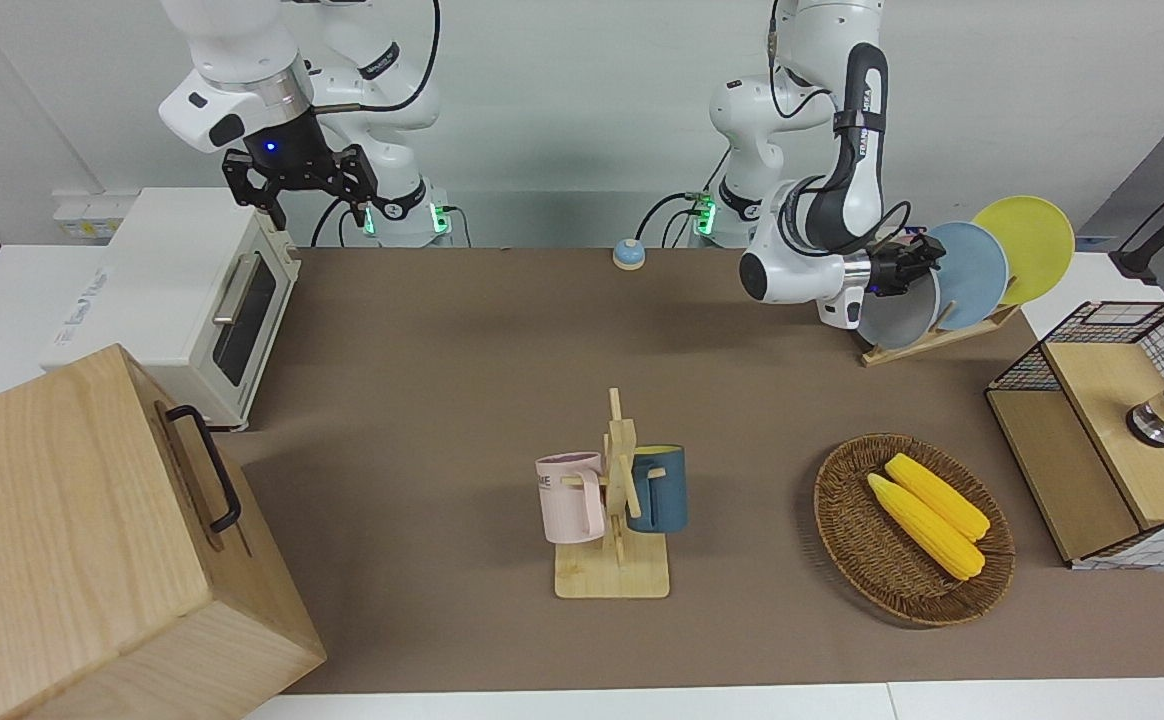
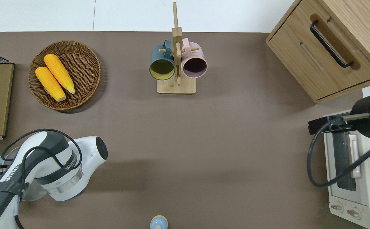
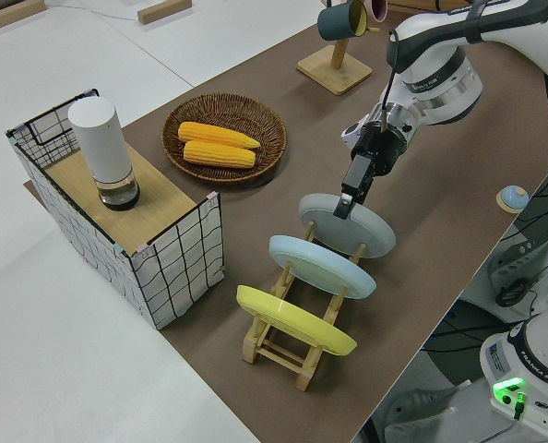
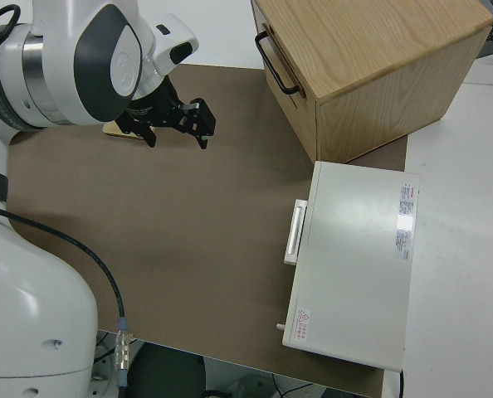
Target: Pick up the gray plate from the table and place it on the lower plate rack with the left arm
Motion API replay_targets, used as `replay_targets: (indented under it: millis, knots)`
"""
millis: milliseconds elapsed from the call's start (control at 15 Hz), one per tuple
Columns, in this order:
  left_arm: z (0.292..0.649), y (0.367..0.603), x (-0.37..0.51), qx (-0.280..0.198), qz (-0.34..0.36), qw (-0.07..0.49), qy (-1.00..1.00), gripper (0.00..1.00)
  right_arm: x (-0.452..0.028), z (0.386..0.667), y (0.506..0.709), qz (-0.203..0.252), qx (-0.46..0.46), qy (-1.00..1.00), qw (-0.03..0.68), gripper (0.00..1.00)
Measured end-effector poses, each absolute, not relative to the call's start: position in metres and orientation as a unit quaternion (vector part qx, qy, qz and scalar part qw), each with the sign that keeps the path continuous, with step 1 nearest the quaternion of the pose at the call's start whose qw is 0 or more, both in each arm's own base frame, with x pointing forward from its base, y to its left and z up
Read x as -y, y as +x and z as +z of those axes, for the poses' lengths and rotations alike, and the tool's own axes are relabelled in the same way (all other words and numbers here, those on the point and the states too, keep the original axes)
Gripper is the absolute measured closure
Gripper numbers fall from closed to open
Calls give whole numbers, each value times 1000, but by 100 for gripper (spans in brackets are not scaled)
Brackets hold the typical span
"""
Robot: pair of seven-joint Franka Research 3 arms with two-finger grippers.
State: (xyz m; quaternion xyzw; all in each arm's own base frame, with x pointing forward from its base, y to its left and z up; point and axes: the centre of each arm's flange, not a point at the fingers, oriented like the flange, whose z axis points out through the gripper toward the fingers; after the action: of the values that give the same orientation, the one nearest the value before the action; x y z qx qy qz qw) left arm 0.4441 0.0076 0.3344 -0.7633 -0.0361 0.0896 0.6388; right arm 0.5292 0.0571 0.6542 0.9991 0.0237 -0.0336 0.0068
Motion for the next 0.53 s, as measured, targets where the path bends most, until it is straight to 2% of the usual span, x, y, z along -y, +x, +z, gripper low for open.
replay_targets:
  millis: [200, 533]
  knots:
    - [334, 446, -7, 37, 91, 639, -763, 100, -57, 654, 529, -34, -24, 999, 7, 1]
    - [335, 451, -6, 39, 90, 638, -764, 53, -57, 654, 529, -34, -24, 999, 7, 1]
